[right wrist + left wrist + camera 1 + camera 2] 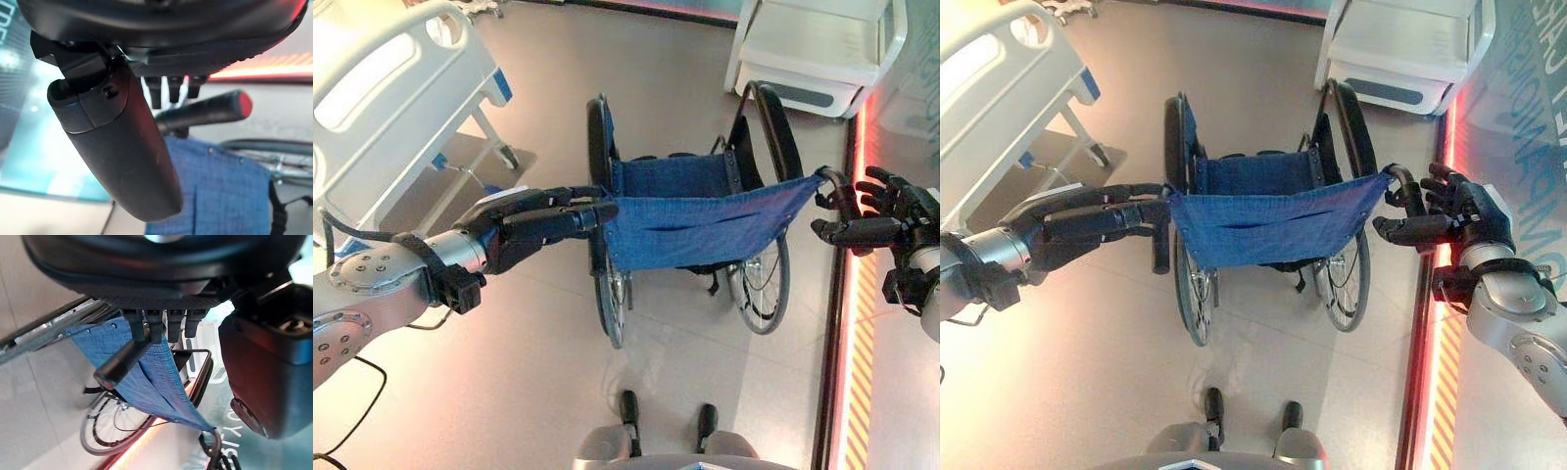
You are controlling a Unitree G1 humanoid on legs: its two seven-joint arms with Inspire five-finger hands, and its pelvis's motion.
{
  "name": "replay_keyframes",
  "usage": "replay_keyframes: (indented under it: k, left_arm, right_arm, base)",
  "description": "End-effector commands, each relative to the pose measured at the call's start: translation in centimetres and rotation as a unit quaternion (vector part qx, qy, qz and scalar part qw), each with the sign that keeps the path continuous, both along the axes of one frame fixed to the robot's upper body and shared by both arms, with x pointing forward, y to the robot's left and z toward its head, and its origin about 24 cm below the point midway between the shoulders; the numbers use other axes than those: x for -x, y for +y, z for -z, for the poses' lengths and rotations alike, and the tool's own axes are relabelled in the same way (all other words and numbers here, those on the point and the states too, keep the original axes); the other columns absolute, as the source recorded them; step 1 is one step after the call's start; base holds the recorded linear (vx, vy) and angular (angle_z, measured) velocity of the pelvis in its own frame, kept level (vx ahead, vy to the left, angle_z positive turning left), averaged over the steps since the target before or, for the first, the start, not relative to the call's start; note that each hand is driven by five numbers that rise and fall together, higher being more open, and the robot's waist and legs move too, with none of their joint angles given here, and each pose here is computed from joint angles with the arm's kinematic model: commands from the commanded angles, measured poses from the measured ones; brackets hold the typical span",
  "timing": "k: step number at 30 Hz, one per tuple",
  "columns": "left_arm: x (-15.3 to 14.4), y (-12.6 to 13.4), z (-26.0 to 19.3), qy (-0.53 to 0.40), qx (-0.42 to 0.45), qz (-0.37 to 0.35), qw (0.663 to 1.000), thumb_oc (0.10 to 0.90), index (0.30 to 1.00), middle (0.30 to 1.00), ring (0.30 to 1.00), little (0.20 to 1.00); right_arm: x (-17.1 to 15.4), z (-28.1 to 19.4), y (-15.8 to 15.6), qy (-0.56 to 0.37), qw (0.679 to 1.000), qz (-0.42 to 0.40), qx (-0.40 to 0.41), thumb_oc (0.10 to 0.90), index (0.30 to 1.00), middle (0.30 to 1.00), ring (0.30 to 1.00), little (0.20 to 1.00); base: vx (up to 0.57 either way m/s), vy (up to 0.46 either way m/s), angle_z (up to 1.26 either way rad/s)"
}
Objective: Push the wheelchair next to the bed
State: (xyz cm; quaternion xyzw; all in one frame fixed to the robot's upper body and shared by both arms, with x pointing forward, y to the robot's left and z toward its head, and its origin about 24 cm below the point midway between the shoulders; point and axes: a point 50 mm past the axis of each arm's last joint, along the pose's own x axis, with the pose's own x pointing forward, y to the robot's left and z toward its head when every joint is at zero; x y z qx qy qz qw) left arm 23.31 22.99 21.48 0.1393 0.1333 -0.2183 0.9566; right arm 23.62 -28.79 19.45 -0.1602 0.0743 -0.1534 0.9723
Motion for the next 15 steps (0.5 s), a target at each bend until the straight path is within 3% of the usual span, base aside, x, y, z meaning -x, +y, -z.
replay_keyframes:
  k: [1,8,15]
  left_arm:
    - [0.1,-0.2,-0.9,-0.011,0.017,0.018,1.000,0.800,0.900,0.900,0.900,0.900]
    - [-0.4,-0.2,-1.5,-0.019,0.019,0.014,1.000,0.800,0.900,0.900,0.900,0.900]
    - [-1.4,-0.3,-2.7,-0.017,0.024,0.014,0.999,0.800,0.900,0.900,0.900,0.900]
  right_arm:
    - [-0.8,-5.8,0.8,-0.124,0.988,-0.003,0.089,0.800,0.900,0.900,0.900,0.900]
    - [-1.5,-5.6,0.2,-0.111,0.988,-0.003,0.105,0.800,0.900,0.900,0.900,0.900]
    - [-3.1,-8.4,-0.4,-0.125,0.981,0.003,0.145,0.800,0.900,0.900,0.900,0.900]
  base:
    - [0.00,0.000,0.00]
    - [0.01,0.000,-0.01]
    - [0.02,-0.001,0.00]
